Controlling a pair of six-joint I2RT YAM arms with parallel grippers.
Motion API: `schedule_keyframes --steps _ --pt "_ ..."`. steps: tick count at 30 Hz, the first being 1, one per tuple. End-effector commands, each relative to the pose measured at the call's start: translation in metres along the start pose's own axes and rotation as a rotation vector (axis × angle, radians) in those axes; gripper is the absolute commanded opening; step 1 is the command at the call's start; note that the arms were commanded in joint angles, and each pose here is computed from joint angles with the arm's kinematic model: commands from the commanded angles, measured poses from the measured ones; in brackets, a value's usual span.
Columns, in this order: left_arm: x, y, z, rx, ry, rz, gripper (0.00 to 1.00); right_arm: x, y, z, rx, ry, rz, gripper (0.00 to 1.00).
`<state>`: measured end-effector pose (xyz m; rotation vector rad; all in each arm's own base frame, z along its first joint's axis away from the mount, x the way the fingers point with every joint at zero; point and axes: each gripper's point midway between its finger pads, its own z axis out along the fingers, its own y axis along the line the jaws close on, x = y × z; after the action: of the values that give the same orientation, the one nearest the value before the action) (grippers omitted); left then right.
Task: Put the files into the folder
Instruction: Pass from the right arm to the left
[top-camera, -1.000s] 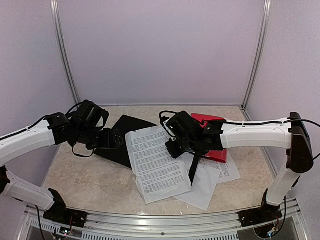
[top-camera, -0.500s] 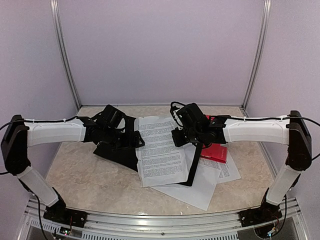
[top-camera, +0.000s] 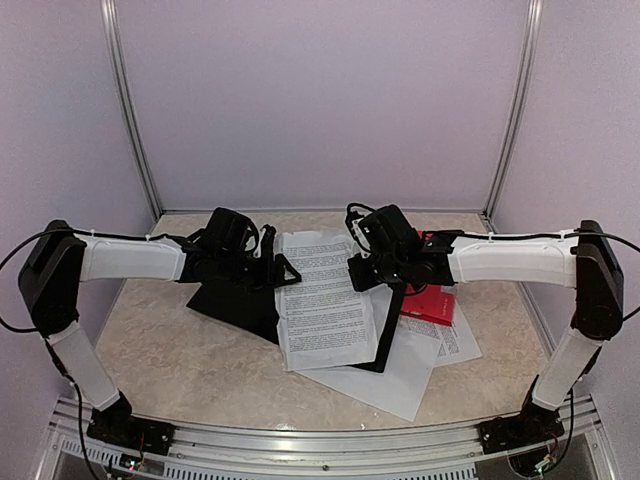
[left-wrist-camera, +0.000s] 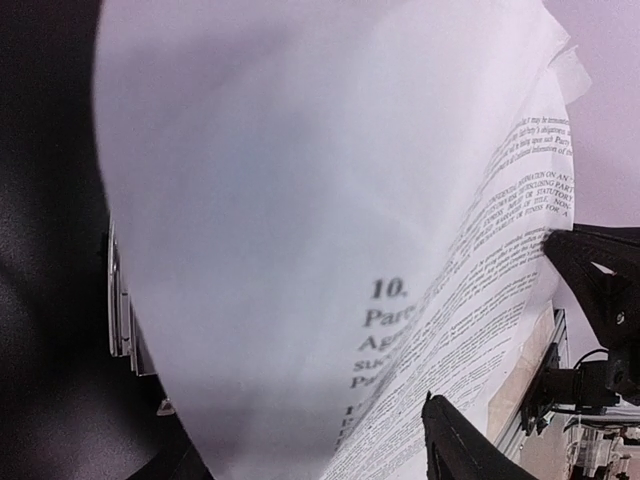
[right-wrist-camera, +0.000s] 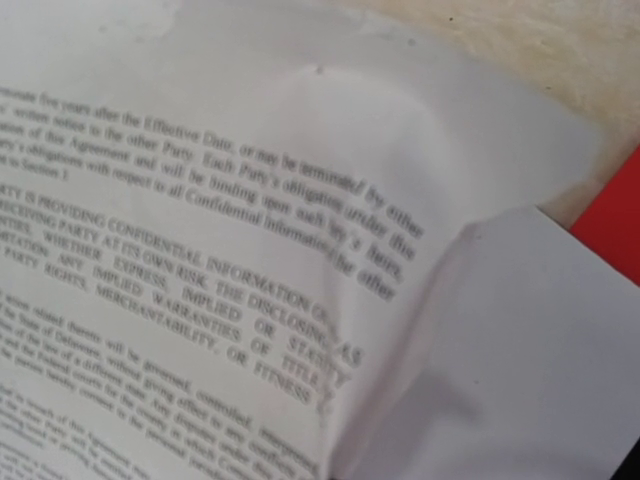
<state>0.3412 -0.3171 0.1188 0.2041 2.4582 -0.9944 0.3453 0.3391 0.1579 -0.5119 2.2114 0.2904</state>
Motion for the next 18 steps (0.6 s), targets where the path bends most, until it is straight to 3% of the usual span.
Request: schedule_keyframes --steps 1,6,18 --pt "-0.0035 -0.006 0.0071 0.077 -0.009 0.03 0.61 -0.0049 -0.0059 -0.0061 -0.006 -0.017 0.021 0.0" --pt "-0.0053 -0.0055 0.0058 0.088 -0.019 0.033 0.53 -0.0046 -0.0098 -0.007 -0.001 -0.014 0.023 0.0" --pt "-0.0065 -0.0087 -0.0002 0.085 -0.014 0.065 0.11 0.0011 -0.0106 -0.0012 -0.011 0.004 0.025 0.0"
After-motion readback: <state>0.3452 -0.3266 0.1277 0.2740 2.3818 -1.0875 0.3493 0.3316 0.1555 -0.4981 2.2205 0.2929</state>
